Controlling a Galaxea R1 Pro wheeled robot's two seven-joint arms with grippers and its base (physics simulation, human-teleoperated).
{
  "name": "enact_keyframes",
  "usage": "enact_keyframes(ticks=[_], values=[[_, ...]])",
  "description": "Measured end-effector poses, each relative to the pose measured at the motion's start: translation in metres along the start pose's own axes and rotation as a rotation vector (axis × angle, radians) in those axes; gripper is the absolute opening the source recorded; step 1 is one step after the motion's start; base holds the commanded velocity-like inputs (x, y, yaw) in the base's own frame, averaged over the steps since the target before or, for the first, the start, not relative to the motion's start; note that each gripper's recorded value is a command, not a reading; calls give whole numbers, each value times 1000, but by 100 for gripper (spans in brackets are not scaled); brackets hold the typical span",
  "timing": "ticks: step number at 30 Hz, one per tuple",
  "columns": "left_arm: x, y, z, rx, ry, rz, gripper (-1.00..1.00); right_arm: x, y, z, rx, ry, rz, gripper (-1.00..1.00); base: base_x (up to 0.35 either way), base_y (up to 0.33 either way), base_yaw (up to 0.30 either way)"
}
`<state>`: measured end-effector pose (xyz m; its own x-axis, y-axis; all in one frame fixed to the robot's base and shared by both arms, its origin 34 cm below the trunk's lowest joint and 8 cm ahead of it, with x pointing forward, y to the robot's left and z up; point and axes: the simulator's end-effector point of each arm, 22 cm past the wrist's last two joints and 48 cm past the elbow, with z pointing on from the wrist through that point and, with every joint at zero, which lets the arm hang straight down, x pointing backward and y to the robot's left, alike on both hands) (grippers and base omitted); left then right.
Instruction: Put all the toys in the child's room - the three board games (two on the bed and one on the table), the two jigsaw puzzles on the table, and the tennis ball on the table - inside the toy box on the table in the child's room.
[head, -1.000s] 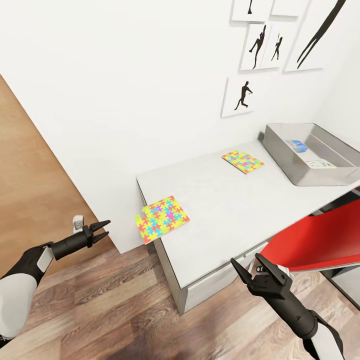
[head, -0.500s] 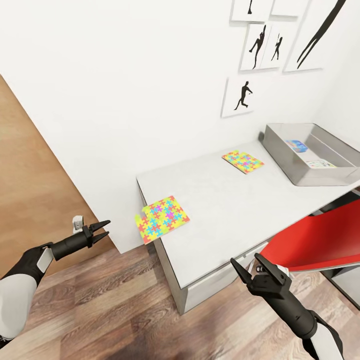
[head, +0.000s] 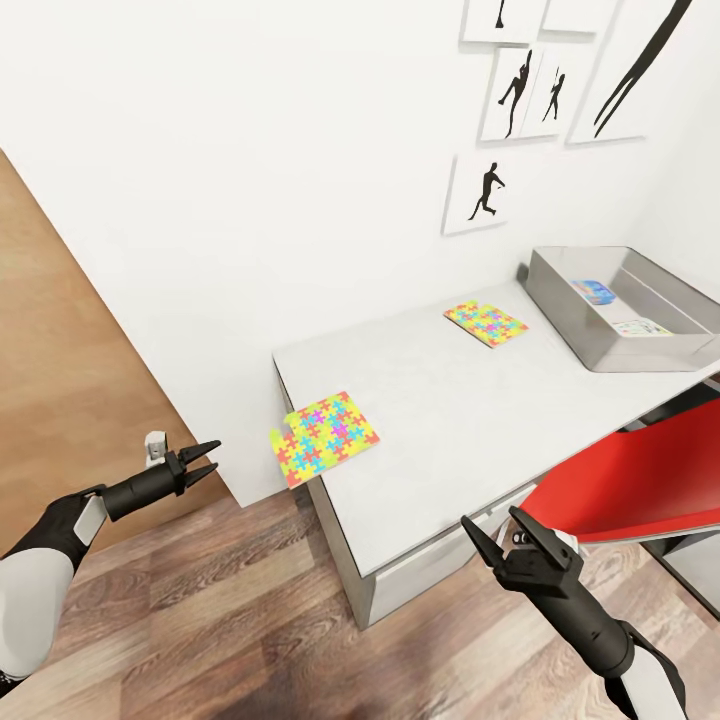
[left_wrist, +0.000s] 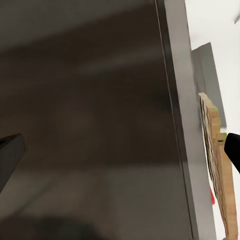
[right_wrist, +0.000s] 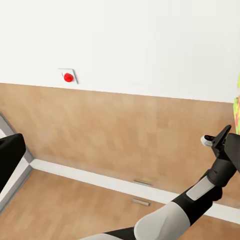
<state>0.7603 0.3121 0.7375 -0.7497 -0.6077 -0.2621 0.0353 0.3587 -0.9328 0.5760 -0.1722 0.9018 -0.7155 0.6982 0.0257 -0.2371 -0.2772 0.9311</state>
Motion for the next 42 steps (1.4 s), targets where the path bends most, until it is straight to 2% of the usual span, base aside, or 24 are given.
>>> enact_keyframes(ticks=[42], values=[[-1, 0, -2, -1, -1, 0, 100, 1, 1, 2, -7, -1, 1, 100, 0, 0, 0]])
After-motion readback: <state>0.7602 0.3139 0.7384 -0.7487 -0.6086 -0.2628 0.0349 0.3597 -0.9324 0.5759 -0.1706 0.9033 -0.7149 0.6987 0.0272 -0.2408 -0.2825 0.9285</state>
